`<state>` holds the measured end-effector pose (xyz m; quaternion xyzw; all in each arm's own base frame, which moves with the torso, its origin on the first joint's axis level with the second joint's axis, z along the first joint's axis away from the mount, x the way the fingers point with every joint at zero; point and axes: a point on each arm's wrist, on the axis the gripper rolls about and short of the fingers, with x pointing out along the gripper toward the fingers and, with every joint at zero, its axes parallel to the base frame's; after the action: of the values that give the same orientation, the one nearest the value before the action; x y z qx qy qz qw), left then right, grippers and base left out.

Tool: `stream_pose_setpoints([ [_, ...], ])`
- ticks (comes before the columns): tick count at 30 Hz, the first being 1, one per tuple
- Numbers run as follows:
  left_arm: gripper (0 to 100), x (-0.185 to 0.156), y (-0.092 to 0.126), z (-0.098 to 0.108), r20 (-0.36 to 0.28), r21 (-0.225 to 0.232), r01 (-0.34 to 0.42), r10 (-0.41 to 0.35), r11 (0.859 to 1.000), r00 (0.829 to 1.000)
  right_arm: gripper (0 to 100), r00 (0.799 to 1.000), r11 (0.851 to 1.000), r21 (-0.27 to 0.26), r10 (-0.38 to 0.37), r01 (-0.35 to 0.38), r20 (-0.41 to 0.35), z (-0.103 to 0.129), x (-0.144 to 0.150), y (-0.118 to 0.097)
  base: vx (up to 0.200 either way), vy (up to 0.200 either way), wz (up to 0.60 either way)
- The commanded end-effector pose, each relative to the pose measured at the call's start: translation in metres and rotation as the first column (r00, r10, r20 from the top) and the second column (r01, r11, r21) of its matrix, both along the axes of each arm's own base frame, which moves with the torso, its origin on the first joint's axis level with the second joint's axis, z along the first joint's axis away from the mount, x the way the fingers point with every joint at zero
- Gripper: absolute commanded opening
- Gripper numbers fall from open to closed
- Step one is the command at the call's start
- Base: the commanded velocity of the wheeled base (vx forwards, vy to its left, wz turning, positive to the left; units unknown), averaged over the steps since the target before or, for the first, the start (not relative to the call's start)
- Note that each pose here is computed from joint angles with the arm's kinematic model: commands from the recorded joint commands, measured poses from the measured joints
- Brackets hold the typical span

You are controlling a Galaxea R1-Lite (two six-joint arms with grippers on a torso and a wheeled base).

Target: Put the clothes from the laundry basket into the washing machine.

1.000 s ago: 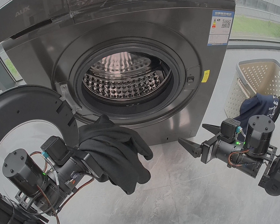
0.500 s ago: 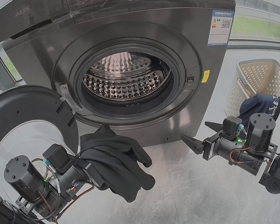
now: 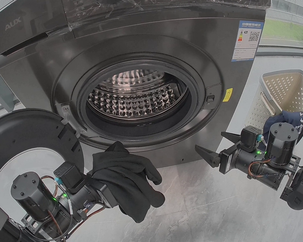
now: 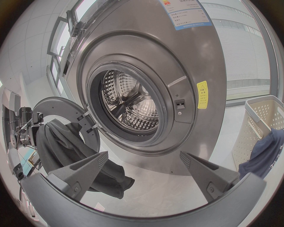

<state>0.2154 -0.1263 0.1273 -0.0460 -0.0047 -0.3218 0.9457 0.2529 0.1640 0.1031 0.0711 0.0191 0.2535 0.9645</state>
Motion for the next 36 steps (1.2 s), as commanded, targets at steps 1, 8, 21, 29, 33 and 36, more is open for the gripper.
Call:
stream_pose_setpoints([
  [1,0,0.003,-0.001,-0.005,-0.016,0.01,-0.001,0.001,1.0,1.0,100,1.0,1.0,-0.001,0.001,-0.001,0.0,0.0,0.0,0.0,0.2,0.0,0.0],
  [8,0,0.005,-0.002,-0.006,-0.015,0.014,-0.002,0.003,1.0,1.0,100,1.0,1.0,-0.001,0.004,-0.004,-0.002,-0.001,-0.001,0.001,0.029,0.0,0.0],
  [21,0,0.006,-0.003,-0.009,-0.018,0.025,-0.002,0.003,1.0,1.0,100,1.0,1.0,-0.002,0.008,-0.008,-0.003,-0.001,-0.001,0.001,0.154,0.0,0.0],
  [29,0,0.01,-0.006,-0.011,-0.021,0.026,0.001,0.0,1.0,1.0,100,1.0,1.0,-0.005,0.009,-0.009,-0.007,-0.002,-0.002,0.001,0.05,0.0,0.0],
  [33,0,0.009,-0.01,-0.009,-0.013,0.019,0.014,-0.014,1.0,1.0,100,1.0,1.0,-0.014,0.023,-0.023,-0.019,-0.004,-0.006,0.002,0.0,0.0,0.0],
  [36,0,0.005,-0.023,0.011,0.015,-0.09,0.058,-0.057,0.994,0.998,100,0.999,0.999,-0.013,0.049,-0.049,-0.023,-0.005,-0.012,0.009,0.0,0.0,0.0],
])
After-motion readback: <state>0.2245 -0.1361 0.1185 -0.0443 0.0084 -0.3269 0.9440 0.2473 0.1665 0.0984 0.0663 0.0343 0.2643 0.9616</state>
